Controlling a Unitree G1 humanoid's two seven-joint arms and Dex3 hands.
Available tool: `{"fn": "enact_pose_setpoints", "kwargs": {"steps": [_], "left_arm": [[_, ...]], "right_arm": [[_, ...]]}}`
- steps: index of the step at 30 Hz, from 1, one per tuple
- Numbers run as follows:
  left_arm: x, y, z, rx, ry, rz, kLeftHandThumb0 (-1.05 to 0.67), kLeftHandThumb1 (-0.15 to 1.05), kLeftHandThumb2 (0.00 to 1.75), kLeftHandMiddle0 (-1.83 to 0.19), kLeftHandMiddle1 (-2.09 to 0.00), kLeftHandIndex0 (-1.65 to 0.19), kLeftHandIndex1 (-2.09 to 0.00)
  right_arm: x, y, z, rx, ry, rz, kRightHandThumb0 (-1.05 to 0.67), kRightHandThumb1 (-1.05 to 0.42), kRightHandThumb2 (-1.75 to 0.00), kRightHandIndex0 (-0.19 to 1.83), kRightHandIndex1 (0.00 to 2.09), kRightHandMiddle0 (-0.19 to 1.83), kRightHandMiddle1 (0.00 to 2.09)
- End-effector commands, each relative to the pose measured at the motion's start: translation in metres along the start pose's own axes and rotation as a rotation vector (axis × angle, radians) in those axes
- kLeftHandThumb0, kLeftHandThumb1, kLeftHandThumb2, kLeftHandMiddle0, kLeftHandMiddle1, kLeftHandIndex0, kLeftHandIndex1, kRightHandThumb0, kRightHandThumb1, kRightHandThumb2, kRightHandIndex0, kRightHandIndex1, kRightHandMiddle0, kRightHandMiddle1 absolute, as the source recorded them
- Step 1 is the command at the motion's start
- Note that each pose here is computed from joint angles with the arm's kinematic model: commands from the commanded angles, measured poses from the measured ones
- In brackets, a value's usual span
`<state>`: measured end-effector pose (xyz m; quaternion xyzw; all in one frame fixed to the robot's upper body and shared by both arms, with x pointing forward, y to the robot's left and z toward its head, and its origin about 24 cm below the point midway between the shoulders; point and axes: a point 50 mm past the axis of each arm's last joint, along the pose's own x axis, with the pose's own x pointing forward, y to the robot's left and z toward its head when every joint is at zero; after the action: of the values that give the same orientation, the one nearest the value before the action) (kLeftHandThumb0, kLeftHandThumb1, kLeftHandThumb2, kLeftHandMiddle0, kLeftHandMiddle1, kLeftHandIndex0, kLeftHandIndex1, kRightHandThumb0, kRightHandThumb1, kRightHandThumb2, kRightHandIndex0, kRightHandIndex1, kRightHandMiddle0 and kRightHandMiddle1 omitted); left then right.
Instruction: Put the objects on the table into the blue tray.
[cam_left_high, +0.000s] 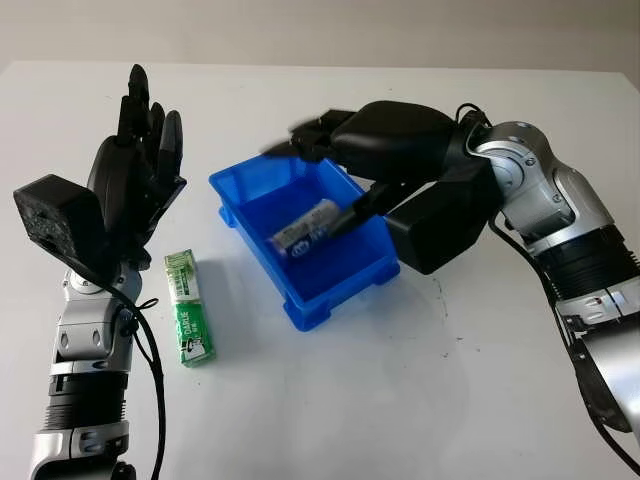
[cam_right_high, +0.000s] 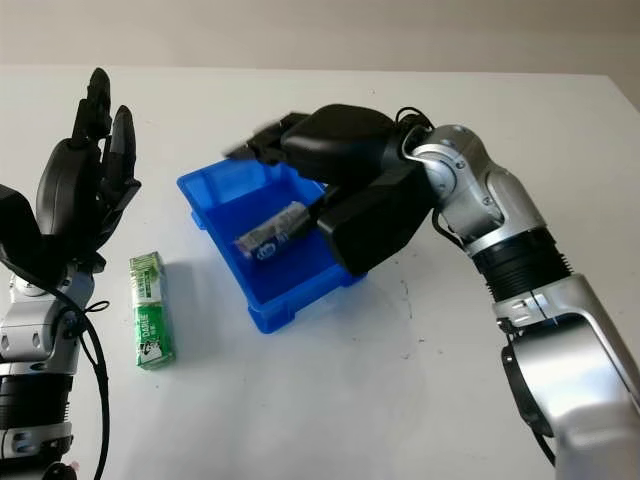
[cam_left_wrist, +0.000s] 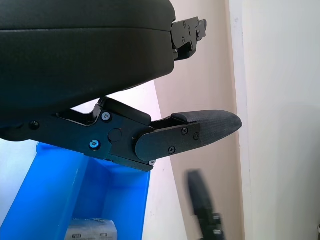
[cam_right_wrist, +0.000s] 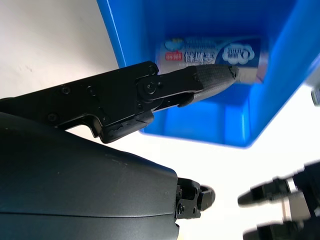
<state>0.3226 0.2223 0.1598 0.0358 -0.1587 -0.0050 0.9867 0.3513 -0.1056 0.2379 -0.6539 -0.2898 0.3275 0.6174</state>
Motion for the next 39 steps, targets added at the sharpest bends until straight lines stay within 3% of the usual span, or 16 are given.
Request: {"fn": "enact_pose_setpoints", "kwargs": {"steps": [1, 7, 11, 18, 27, 39], "left_arm": [[-0.001, 0.000, 0.002, 0.002, -0.012, 0.004, -0.71, 1.05, 0.61, 0.19, -0.02, 0.19, 0.00], [-0.002, -0.001, 0.002, 0.013, -0.013, 0.006, -0.71, 1.05, 0.61, 0.19, -0.03, 0.19, 0.00], [-0.002, -0.001, 0.001, 0.012, -0.006, 0.008, -0.71, 1.05, 0.62, 0.19, -0.03, 0.19, 0.00], [-0.002, 0.000, 0.000, 0.002, -0.002, 0.009, -0.71, 1.05, 0.62, 0.19, -0.03, 0.19, 0.00], [0.000, 0.002, 0.001, 0.003, -0.004, 0.002, -0.69, 1.05, 0.62, 0.19, -0.03, 0.19, 0.00], [0.003, 0.002, 0.001, -0.002, -0.009, -0.010, -0.71, 1.05, 0.60, 0.19, -0.01, 0.19, 0.00]], "right_arm": [[-0.005, -0.004, -0.001, -0.001, -0.009, -0.057, -0.77, -1.05, -0.25, -0.19, 0.00, -0.19, 0.02], [-0.015, -0.009, -0.007, 0.061, -0.009, -0.205, -0.78, -1.05, -0.30, -0.19, 0.00, -0.19, 0.00], [-0.029, -0.007, -0.020, 0.242, 0.060, -0.320, -0.81, -1.05, -0.34, -0.19, 0.00, -0.19, 0.00], [-0.052, 0.017, -0.050, 0.622, 0.265, -0.474, -0.85, -1.05, -0.56, -0.19, 0.00, -0.19, 0.00], [-0.073, 0.040, -0.067, 1.040, 0.344, -0.716, -0.78, -1.05, -0.60, -0.19, 0.00, -0.19, 0.00], [-0.079, 0.058, -0.070, 1.189, 0.410, -0.802, -0.78, -1.05, -0.66, -0.19, 0.00, -0.19, 0.00]]}}
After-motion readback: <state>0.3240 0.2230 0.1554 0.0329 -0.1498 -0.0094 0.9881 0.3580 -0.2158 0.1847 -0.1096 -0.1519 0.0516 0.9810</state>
